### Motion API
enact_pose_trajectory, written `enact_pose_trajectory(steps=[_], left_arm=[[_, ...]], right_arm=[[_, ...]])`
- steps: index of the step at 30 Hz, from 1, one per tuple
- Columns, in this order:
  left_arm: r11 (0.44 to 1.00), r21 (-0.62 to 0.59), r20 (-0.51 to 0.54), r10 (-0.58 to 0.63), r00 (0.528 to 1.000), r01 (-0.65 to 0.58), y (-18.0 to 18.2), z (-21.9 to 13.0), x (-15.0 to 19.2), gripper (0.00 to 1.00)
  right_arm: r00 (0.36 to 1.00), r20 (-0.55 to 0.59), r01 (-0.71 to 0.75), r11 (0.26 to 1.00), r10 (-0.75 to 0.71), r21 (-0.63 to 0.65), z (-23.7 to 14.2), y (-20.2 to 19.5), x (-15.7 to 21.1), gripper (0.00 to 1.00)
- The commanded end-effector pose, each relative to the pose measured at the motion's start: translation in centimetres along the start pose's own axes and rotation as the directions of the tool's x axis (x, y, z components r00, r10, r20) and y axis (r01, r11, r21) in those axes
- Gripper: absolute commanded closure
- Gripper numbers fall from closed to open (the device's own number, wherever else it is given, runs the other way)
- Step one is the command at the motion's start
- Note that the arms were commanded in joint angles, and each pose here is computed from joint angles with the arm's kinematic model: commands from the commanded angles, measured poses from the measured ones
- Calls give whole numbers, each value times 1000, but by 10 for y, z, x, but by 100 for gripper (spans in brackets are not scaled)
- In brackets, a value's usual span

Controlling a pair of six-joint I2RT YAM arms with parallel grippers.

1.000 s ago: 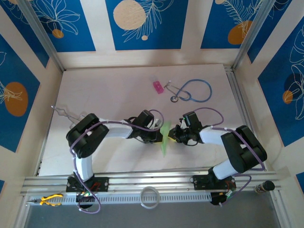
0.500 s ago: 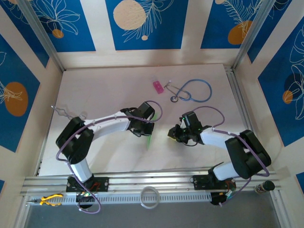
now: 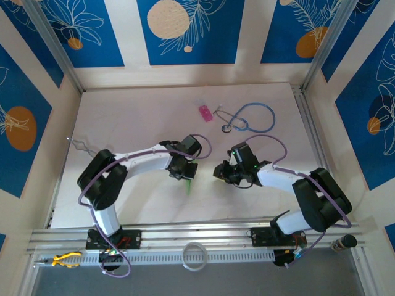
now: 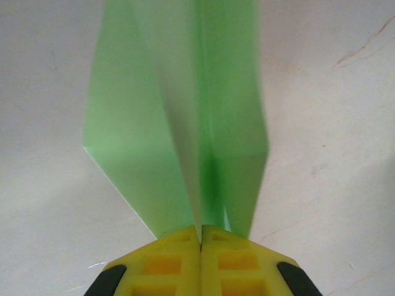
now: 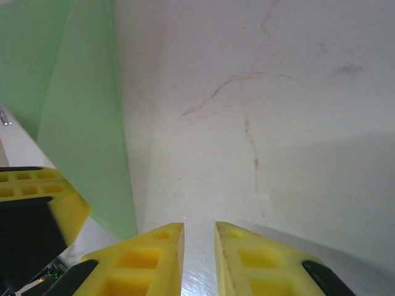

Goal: Fold a paper plane with a square sheet of paper (pick it up from the middle)
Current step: Turn over a paper plane at the center of the table.

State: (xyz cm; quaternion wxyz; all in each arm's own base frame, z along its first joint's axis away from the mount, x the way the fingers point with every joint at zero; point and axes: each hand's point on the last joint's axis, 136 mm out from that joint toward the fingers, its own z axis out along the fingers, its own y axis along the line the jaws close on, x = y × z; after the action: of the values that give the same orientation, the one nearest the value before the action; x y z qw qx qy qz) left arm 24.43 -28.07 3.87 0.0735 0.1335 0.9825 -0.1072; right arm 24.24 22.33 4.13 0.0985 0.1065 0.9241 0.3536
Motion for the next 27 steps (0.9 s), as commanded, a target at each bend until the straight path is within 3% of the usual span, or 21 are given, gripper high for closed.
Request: enact_pose_trajectory(steps=[1, 27], left_arm=[[1000, 10, -25, 8, 1000, -8, -5, 3, 2, 95], [988, 155, -9, -26, 1000, 27, -29, 1, -1, 91]], right_arm=[[999, -11, 35, 999, -36, -38, 1, 14, -1, 79], [991, -122, 54, 996, -63, -70, 35, 28, 13, 79]])
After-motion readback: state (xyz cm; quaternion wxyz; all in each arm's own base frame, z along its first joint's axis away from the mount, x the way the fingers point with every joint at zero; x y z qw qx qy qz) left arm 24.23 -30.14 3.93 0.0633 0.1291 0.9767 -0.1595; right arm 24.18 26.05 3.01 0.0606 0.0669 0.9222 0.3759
